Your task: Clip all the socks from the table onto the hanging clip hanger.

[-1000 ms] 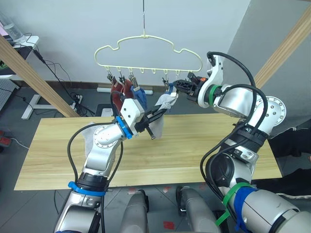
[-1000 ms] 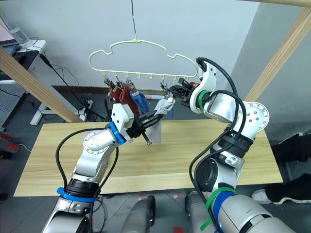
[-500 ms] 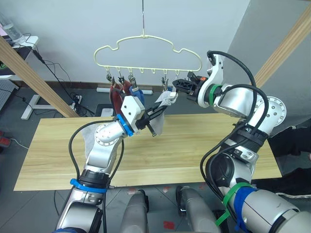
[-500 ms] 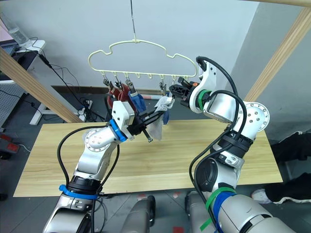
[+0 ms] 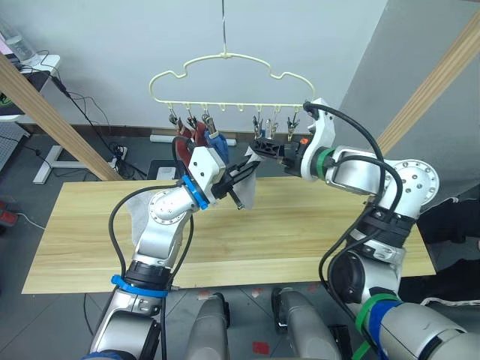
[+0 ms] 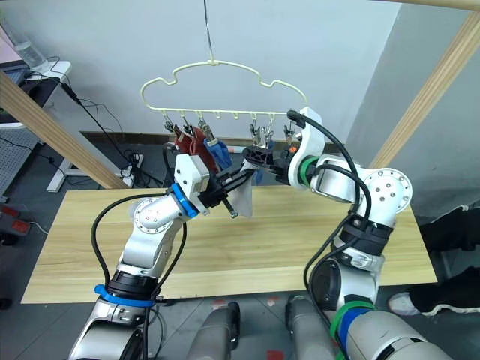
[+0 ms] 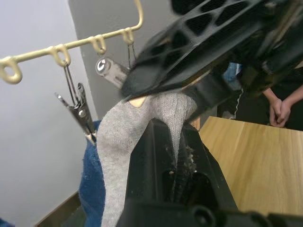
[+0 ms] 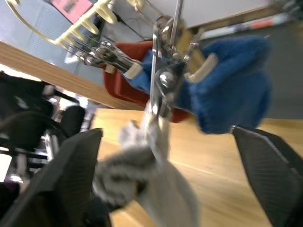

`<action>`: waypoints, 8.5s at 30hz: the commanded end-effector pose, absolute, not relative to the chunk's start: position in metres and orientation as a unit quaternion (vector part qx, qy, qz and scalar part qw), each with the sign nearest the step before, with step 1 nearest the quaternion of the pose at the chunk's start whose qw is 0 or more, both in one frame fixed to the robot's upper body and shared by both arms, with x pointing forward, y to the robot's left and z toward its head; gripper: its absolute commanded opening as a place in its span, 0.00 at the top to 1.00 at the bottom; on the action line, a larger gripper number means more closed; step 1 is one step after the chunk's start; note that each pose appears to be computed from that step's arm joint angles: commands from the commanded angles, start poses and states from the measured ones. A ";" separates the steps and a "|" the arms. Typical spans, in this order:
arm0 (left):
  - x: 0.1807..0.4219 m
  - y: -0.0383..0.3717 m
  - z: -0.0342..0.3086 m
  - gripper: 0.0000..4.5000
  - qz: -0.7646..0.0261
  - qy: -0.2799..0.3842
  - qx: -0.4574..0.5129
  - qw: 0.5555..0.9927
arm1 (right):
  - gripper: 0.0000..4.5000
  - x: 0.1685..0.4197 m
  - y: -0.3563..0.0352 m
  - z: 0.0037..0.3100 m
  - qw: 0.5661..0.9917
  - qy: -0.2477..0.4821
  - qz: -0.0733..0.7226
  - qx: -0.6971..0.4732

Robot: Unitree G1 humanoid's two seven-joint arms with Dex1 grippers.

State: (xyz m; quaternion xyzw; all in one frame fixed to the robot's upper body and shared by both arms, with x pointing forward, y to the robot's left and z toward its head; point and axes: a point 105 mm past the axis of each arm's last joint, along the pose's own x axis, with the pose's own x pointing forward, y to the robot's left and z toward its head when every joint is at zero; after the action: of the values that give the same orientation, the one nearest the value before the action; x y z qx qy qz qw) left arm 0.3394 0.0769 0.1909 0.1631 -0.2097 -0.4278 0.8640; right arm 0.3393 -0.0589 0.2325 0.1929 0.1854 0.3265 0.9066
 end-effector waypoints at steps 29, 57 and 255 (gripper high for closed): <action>0.292 0.135 0.236 0.00 -0.499 -0.111 0.083 0.855 | 0.20 0.356 -0.087 0.248 0.982 -0.155 0.096 -0.052; 0.296 0.124 0.231 0.00 -0.480 -0.117 0.071 0.866 | 0.41 0.382 -0.089 0.249 0.987 -0.152 0.015 -0.044; 0.345 0.279 0.084 0.00 -0.074 0.098 0.127 0.984 | 0.99 0.365 -0.091 0.274 0.921 0.109 0.241 0.288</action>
State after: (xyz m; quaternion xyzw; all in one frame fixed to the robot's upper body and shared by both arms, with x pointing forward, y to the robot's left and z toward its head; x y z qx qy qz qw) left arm 0.3388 0.2625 0.0821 0.1042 0.0960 -0.1190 0.9827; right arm 0.3702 -0.0939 0.2625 0.3007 0.1303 0.2268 0.9172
